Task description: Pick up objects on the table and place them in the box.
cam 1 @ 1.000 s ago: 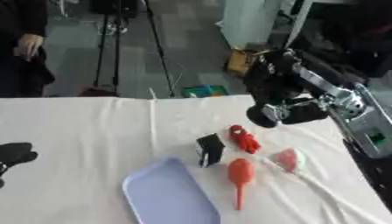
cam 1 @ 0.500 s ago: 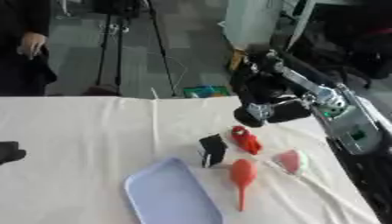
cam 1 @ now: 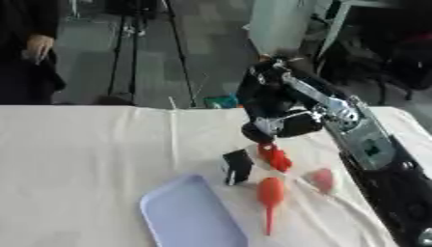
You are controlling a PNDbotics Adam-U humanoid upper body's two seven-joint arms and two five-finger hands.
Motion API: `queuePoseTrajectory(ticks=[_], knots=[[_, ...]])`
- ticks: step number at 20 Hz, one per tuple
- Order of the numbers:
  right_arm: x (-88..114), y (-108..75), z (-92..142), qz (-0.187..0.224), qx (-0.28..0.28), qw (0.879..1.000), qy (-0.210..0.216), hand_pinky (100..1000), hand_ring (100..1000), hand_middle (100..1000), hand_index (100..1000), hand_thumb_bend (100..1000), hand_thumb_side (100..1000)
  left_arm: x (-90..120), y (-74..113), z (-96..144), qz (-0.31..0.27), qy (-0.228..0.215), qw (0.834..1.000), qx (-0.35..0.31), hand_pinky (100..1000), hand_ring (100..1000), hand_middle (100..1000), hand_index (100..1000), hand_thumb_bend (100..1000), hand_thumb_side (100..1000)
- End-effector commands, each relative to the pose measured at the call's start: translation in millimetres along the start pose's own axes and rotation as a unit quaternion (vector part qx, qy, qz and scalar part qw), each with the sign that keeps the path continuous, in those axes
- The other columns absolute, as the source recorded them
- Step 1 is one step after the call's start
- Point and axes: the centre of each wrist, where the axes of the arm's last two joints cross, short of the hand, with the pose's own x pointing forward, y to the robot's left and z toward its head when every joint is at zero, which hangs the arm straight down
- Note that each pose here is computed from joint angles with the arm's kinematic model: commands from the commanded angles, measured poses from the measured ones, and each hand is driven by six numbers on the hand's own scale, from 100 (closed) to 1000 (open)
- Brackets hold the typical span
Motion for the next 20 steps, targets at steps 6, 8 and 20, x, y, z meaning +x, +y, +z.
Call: queuePoseTrajectory(ticks=[6,8,20], knots=[[0.1,6.2,-11.0,0.08,0.135,0.982,-0.108,403,624,536,535,100,100,3.0,-0.1,-18.0,0.018,-0.063,0.997,0.05,833,811,704,668,149,941],[-0.9,11.1,-12.8,0.078,0.137,0.982,-0.106,403,624,536,536,100,100,2.4,-2.1,-23.7,0.024,-0.076,0.995,0.059,835,810,703,668,151,936],[-3.4,31.6,-21.5,0.083,0.144,0.983,-0.083,404,625,533,536,100,100,-0.1,-12.6,-44.6,0.055,-0.116,0.989,0.079,838,802,686,657,160,925]])
